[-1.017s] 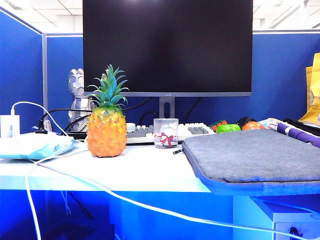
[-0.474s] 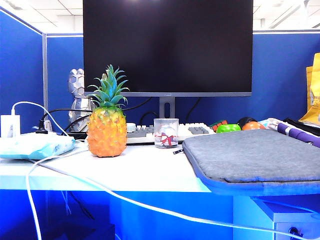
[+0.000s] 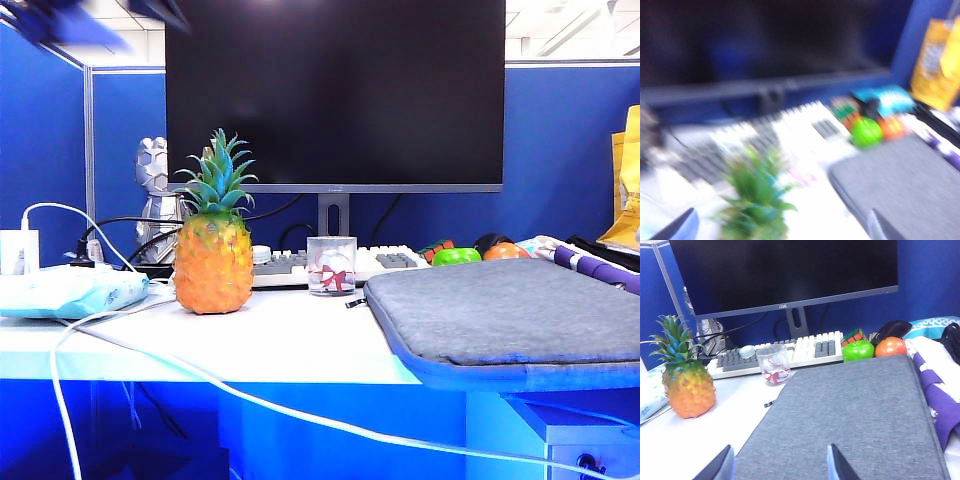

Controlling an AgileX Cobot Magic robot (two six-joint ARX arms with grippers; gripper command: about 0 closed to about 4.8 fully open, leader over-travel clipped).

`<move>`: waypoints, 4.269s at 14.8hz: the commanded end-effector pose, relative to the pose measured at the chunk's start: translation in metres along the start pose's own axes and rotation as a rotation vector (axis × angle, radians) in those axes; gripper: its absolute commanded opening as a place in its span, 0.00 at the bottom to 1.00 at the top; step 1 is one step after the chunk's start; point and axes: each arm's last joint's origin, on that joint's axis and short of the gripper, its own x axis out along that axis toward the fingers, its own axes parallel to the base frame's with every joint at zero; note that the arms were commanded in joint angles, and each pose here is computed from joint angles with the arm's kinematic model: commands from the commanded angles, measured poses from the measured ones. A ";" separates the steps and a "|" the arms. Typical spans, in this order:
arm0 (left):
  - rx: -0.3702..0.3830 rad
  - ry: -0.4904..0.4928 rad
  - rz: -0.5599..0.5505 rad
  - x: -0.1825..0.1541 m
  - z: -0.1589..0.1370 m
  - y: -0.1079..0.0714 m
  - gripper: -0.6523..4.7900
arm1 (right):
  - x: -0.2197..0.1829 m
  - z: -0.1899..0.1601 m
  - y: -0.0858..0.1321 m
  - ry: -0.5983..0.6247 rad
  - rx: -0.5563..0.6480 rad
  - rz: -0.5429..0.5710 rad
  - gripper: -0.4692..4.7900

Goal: Pick up the pineapple and place it above the gray bag.

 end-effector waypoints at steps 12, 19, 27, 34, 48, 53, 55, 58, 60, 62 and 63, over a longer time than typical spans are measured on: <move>-0.046 0.234 -0.077 0.111 -0.067 0.022 1.00 | 0.000 0.002 0.000 -0.048 -0.050 0.003 0.57; 0.071 0.255 0.054 0.151 -0.076 0.024 0.13 | 0.000 0.002 0.000 -0.047 -0.050 0.003 0.57; 0.058 0.251 -0.119 0.153 -0.081 0.019 0.11 | 0.000 0.000 0.000 -0.027 -0.048 -0.001 0.57; 0.053 0.112 -0.265 0.166 0.002 -0.005 0.11 | 0.000 -0.005 -0.001 0.030 -0.041 -0.011 0.57; -0.154 0.010 -0.660 0.214 -0.014 -0.134 0.11 | 0.000 -0.005 -0.001 0.032 -0.040 -0.011 0.57; -0.180 0.000 -0.710 0.216 -0.021 -0.148 0.11 | 0.000 -0.005 -0.001 0.033 -0.041 -0.012 0.57; -0.181 0.004 -0.718 0.216 -0.022 -0.152 0.11 | 0.000 -0.006 -0.001 0.035 -0.041 -0.012 0.57; -0.179 0.012 -0.748 0.216 -0.025 -0.163 0.11 | 0.000 -0.006 -0.002 0.038 -0.041 -0.014 0.57; -0.178 0.018 -0.758 0.216 -0.028 -0.168 0.11 | 0.000 -0.006 -0.002 0.038 -0.041 -0.014 0.57; -0.196 0.052 -0.753 0.224 -0.044 -0.168 0.11 | 0.000 -0.006 -0.002 0.040 -0.041 -0.013 0.57; -0.217 0.099 -0.745 0.232 -0.065 -0.168 0.11 | 0.000 -0.007 -0.002 0.053 -0.039 -0.016 0.57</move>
